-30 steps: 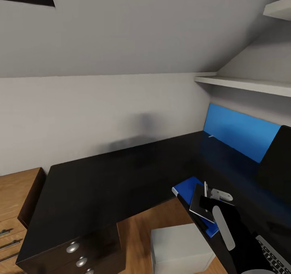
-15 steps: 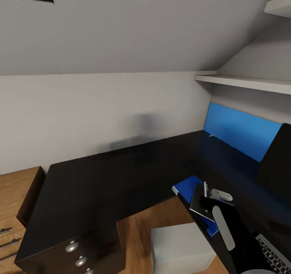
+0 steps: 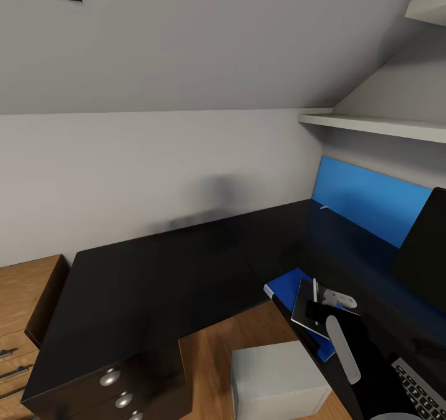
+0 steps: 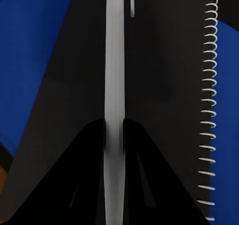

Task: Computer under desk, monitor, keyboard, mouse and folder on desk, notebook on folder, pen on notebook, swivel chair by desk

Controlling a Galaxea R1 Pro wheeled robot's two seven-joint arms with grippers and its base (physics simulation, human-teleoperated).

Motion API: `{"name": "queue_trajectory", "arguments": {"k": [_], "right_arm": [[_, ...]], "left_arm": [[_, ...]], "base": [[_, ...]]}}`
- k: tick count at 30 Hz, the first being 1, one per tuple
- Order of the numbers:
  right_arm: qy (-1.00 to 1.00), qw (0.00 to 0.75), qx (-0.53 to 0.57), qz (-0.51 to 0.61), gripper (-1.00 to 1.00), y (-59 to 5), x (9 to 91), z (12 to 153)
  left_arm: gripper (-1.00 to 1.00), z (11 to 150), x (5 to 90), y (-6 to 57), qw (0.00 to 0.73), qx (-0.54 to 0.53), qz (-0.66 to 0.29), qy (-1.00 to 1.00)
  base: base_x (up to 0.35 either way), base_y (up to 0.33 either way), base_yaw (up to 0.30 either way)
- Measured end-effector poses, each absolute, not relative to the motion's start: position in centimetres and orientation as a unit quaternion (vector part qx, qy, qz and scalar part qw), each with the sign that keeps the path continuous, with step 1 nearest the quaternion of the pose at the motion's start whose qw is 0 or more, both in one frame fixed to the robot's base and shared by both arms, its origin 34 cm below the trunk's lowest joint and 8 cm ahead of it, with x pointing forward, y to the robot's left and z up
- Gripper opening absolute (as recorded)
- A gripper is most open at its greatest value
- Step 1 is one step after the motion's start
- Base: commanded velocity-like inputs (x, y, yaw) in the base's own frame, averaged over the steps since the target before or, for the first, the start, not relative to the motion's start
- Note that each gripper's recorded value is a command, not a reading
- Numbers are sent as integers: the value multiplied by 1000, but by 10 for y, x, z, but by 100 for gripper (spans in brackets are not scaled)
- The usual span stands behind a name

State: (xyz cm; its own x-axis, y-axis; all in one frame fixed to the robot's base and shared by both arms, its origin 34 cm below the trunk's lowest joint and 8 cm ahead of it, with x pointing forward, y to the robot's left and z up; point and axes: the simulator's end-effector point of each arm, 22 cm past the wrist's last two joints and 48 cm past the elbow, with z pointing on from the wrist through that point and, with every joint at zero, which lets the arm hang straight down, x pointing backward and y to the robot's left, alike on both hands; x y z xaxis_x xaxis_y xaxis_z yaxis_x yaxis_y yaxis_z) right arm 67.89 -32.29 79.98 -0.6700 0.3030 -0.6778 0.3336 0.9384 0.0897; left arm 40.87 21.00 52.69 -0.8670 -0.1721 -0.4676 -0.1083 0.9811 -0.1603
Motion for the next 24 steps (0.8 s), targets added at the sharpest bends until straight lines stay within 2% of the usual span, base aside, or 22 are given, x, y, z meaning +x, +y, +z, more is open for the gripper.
{"name": "queue_trajectory", "arguments": {"k": [1,2,24], "right_arm": [[914,367,174,-21,-100,-323,679,800],[914,367,174,-21,100,-323,679,800],[911,373,177,-19,100,-323,681,805]], "left_arm": [[100,527,409,210,247,-73,-64,964],[100,527,409,210,247,-73,-64,964],[100,527,409,210,248,-71,-66,964]], "base": [[0,0,0],[0,0,0],[0,0,0]]}}
